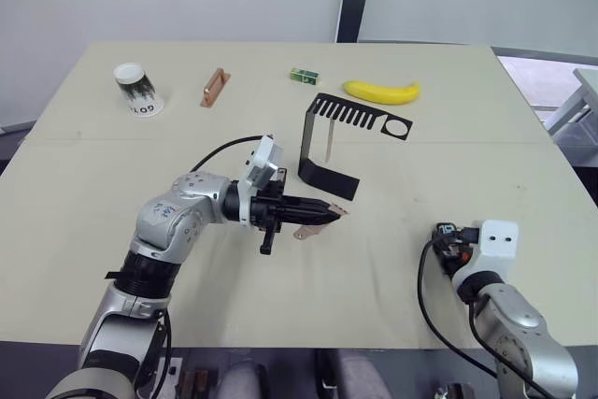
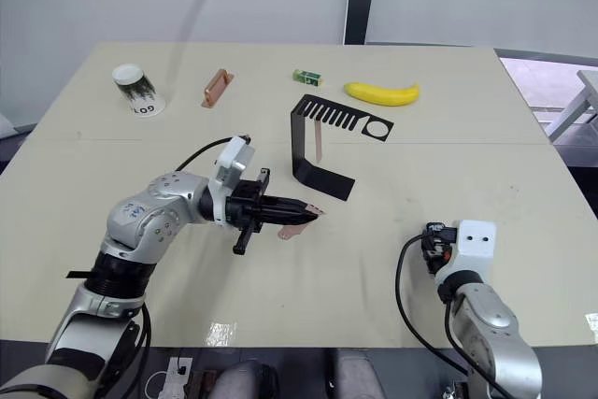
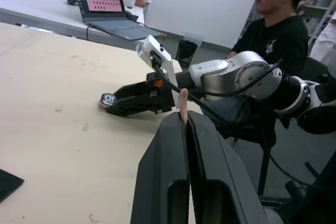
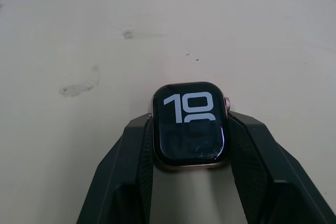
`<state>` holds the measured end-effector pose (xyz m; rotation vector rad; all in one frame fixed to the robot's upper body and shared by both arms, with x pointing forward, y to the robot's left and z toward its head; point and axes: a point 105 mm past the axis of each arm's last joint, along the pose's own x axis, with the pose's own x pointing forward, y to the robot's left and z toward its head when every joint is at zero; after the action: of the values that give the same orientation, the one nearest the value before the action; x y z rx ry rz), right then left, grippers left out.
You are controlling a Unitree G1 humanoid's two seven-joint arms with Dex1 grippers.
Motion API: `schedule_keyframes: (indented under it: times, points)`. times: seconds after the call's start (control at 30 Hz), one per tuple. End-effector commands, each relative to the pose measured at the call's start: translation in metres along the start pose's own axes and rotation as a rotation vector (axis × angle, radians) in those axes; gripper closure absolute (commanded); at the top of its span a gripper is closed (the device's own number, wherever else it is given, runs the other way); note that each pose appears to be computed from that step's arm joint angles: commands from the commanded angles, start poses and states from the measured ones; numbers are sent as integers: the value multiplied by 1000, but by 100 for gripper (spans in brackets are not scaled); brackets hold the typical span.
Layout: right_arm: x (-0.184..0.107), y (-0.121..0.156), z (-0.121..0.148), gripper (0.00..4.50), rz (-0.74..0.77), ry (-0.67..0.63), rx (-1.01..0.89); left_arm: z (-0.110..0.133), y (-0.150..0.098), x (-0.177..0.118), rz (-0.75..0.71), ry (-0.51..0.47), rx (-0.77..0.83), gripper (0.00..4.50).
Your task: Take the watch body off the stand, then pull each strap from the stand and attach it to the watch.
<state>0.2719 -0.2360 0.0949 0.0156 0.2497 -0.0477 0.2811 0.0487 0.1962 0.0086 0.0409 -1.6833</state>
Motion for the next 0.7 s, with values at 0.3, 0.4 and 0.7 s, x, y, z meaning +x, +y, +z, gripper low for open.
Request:
schedule_keyframes:
  times: [0.3,0.4,0.7]
  points:
    - [-19,21,39,296,333,94,-90,2,12,-8,60,64,221,450]
    - [-18,12,35,296,297,103,-125,5,9,-7,43,31,196,450]
    - [-16,9,2,296,298,132,-116,7,-3,-4,-9,32,159,450]
